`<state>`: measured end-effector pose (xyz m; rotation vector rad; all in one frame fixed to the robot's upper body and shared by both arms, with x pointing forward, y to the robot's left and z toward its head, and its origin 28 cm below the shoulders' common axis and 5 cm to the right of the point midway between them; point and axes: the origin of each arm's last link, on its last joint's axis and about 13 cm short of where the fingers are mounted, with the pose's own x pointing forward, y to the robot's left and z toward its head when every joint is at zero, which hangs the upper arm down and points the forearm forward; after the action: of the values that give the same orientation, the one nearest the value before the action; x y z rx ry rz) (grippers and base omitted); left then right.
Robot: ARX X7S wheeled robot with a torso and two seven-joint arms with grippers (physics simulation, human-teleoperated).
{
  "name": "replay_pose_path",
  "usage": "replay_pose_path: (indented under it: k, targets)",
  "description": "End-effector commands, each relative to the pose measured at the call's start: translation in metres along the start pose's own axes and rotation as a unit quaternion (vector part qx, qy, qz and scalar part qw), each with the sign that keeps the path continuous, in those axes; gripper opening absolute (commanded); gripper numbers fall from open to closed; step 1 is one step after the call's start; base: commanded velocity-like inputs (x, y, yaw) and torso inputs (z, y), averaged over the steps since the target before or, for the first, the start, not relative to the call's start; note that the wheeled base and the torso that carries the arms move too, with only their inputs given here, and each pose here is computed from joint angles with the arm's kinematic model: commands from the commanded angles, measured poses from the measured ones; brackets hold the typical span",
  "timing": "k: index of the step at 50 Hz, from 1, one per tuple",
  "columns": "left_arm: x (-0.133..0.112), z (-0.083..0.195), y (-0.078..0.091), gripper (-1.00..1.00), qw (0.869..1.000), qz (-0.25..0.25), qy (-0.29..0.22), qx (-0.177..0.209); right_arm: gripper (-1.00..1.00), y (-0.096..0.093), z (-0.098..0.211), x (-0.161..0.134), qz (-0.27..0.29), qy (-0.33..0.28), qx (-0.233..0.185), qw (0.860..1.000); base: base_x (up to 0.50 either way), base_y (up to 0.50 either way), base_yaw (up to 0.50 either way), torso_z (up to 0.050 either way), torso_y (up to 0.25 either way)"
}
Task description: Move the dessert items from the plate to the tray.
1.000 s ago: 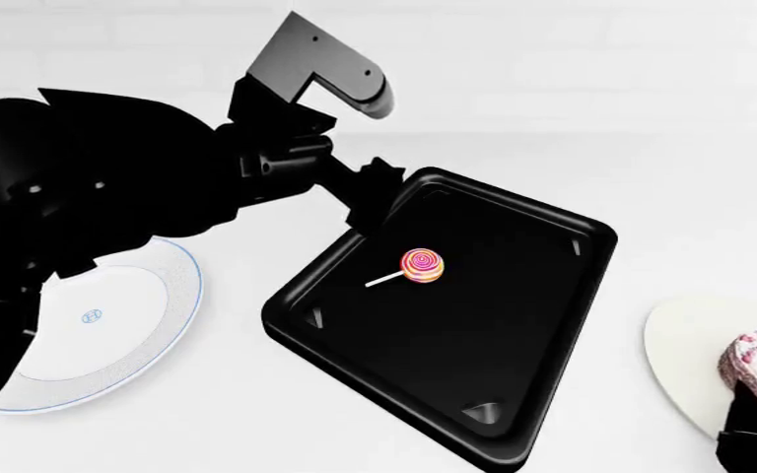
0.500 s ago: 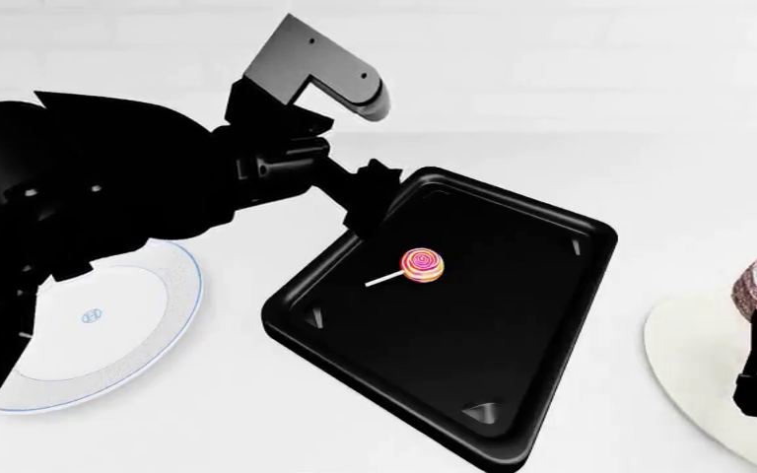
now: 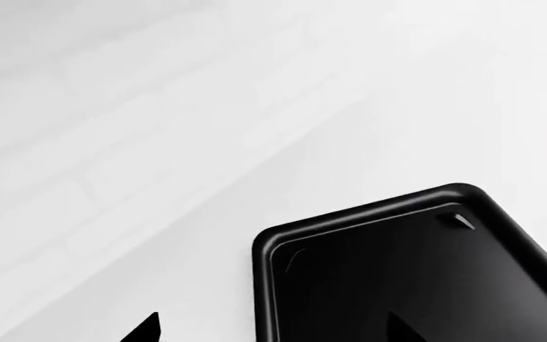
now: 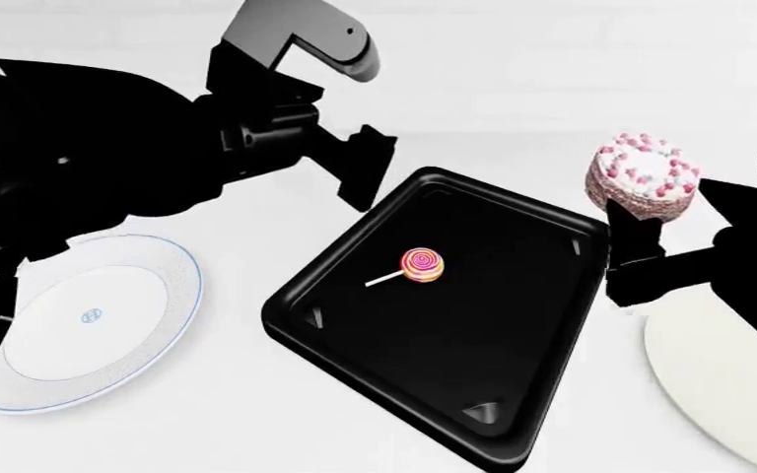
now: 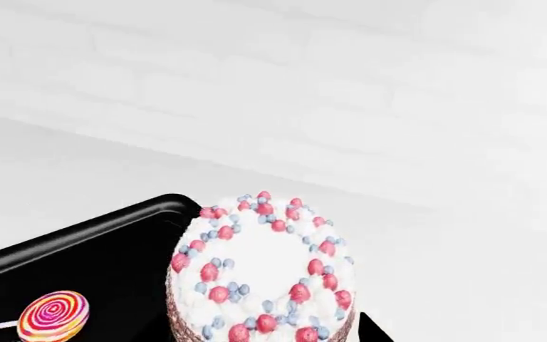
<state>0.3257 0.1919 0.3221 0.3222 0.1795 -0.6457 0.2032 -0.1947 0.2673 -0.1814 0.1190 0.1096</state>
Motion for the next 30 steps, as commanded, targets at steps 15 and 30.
replay_pose_path:
  k: [15, 30]
  targets:
    - [-0.016, 0.010, 0.003, 1.00, 1.000, 0.026, -0.014, 0.001, -1.00, 0.044, 0.005, 0.066, 0.122, 0.018, -0.070, 0.990, 0.00, 0.00, 0.00, 0.000, 0.001]
    - [-0.021, 0.014, 0.005, 1.00, 0.999, 0.031, -0.018, 0.004, -1.00, 0.050, -0.007, 0.075, 0.136, 0.048, -0.082, 0.986, 0.00, 0.00, 0.00, 0.000, 0.001]
